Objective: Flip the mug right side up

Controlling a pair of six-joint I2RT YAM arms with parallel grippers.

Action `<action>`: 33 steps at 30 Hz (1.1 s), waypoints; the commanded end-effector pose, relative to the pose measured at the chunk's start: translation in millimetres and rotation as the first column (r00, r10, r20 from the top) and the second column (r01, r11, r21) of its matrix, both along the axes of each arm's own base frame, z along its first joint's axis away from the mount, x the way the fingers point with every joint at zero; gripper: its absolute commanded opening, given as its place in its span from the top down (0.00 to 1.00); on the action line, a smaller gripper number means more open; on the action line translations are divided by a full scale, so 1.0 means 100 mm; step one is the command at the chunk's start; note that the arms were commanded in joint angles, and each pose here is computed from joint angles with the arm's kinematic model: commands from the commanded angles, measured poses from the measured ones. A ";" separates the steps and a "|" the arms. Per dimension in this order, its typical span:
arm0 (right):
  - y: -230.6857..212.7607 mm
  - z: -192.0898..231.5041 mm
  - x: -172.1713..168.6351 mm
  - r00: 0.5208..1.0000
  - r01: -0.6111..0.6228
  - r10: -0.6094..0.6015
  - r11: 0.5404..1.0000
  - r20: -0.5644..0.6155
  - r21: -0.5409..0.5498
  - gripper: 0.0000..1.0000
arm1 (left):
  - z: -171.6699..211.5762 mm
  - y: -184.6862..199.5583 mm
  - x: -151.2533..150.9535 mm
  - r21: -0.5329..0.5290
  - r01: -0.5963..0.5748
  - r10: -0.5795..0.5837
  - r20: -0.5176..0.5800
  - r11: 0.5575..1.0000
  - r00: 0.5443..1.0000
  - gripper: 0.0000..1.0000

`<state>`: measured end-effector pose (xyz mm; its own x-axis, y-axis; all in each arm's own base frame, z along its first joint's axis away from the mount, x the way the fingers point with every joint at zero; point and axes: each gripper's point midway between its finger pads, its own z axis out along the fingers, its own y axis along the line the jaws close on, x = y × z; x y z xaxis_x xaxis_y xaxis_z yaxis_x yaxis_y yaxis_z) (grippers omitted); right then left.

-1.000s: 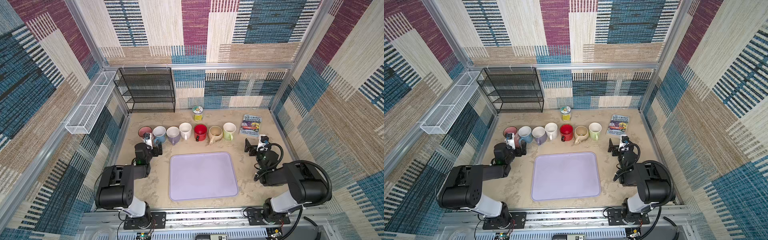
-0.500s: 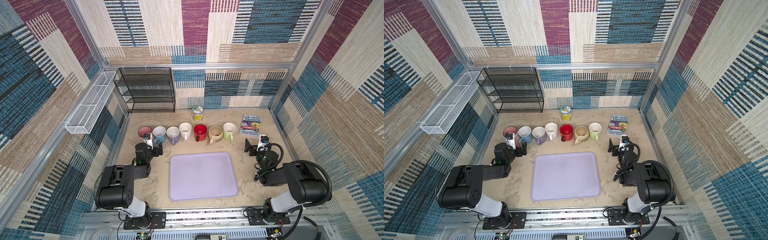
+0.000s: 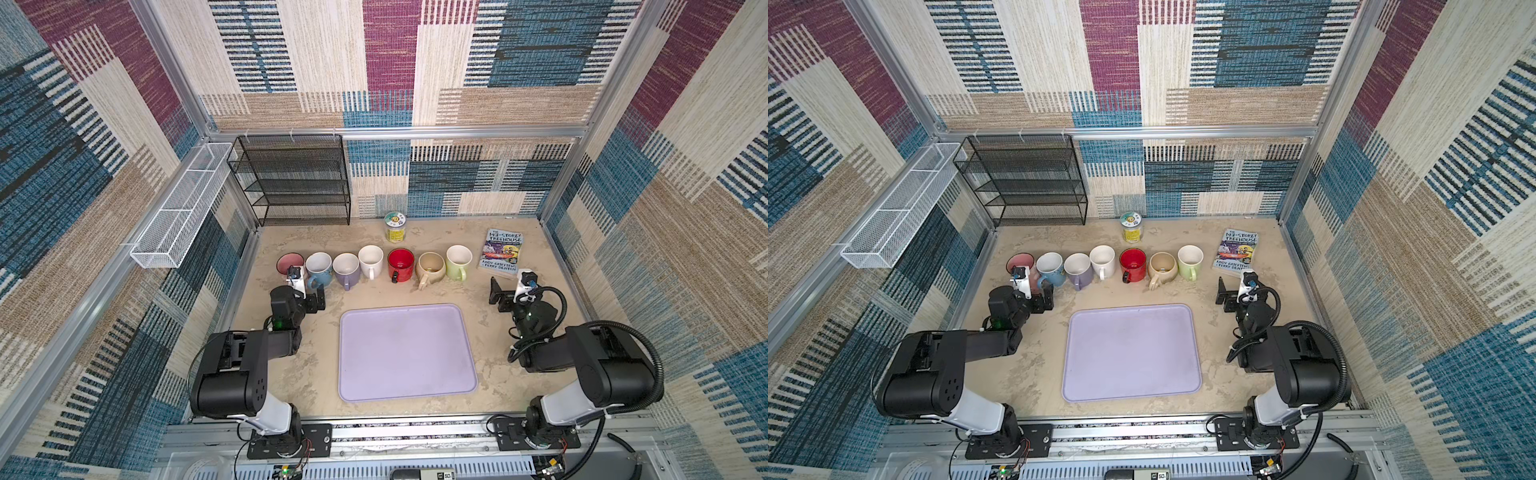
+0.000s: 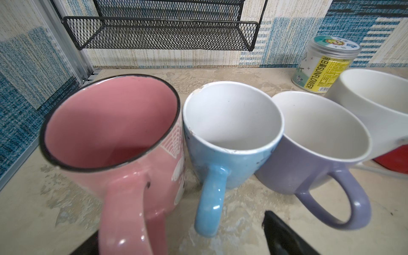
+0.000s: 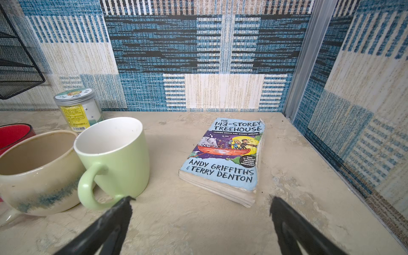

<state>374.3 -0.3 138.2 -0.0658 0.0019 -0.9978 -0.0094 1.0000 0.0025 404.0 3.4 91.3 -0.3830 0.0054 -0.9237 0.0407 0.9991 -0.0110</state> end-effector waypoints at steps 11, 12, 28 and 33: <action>0.02 0.05 0.01 1.000 -0.011 0.011 1.000 0.018 0.010 0.00 | 0.02 0.00 0.00 -0.005 -0.001 0.001 0.009 1.000 1.000 0.01; 0.02 0.05 0.01 1.000 -0.010 0.010 1.000 0.018 0.010 0.00 | 0.02 0.00 0.00 -0.005 -0.002 0.002 0.009 1.000 1.000 0.01; -0.01 0.05 0.00 1.000 0.006 -0.006 1.000 0.019 0.016 0.00 | 0.03 -0.05 -0.02 -0.014 0.041 -0.041 0.020 0.999 0.999 0.01; 0.00 0.05 0.00 1.000 0.004 -0.004 1.000 0.019 0.014 0.00 | 0.02 -0.04 0.00 -0.016 0.028 -0.027 0.011 0.999 1.000 0.01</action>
<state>373.5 -3.0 143.6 -0.0428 0.0166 -0.9989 0.0060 0.9998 0.0164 405.4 4.7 100.1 -0.3398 -0.0108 -0.9404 0.0375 0.9990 -0.0250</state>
